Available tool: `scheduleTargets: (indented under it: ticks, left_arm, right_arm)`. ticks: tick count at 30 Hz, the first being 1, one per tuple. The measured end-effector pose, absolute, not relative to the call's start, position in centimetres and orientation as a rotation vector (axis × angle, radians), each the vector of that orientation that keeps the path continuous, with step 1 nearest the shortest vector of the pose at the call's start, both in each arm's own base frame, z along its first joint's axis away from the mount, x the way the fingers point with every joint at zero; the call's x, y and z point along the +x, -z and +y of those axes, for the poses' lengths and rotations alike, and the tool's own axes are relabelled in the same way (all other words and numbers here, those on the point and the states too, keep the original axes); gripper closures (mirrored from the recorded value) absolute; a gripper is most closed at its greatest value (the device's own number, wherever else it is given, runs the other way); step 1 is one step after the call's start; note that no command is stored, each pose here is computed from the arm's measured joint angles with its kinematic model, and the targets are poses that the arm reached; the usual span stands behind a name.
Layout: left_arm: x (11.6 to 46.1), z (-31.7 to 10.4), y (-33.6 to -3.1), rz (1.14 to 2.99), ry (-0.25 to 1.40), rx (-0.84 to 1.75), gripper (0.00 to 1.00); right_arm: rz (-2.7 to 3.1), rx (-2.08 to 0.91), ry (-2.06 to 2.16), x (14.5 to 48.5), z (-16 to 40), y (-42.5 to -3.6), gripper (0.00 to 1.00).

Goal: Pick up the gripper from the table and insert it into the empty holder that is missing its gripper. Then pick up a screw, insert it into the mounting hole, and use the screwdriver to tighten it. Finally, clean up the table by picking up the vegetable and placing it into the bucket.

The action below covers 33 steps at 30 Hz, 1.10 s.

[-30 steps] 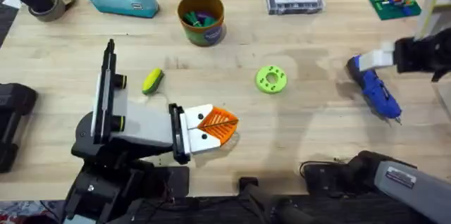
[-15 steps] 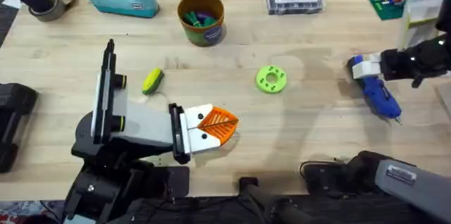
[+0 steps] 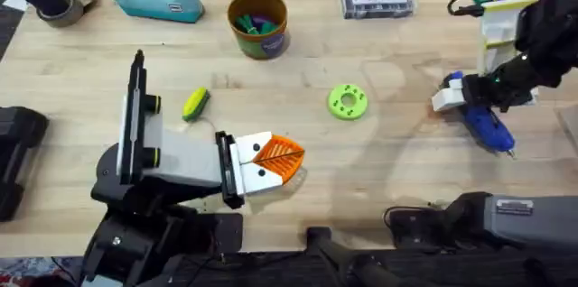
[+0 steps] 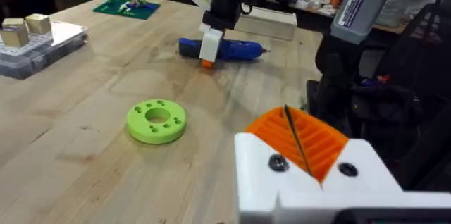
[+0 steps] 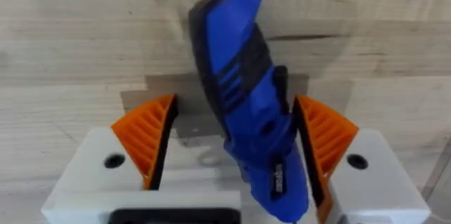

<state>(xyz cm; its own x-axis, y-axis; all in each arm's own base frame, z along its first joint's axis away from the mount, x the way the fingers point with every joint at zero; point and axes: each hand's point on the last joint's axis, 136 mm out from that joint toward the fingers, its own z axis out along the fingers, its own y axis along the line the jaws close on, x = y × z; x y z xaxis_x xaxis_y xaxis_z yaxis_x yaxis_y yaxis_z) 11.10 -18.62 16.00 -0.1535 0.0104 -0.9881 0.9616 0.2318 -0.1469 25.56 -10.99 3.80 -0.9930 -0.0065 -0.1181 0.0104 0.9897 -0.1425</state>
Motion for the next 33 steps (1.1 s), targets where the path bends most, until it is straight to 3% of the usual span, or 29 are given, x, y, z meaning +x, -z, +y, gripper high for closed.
scheduleTargets:
  ticks: [24,33]
  left_arm:
    - [11.1,-18.6,-16.0,1.441,1.127,0.978,0.983]
    - [11.1,-18.6,-16.0,1.441,1.127,0.978,0.983]
  right_arm:
    - [2.927,-0.022,0.219,27.9,-11.4,-3.8,0.025]
    - [2.931,-0.026,0.175,27.9,-10.8,-3.6,0.197]
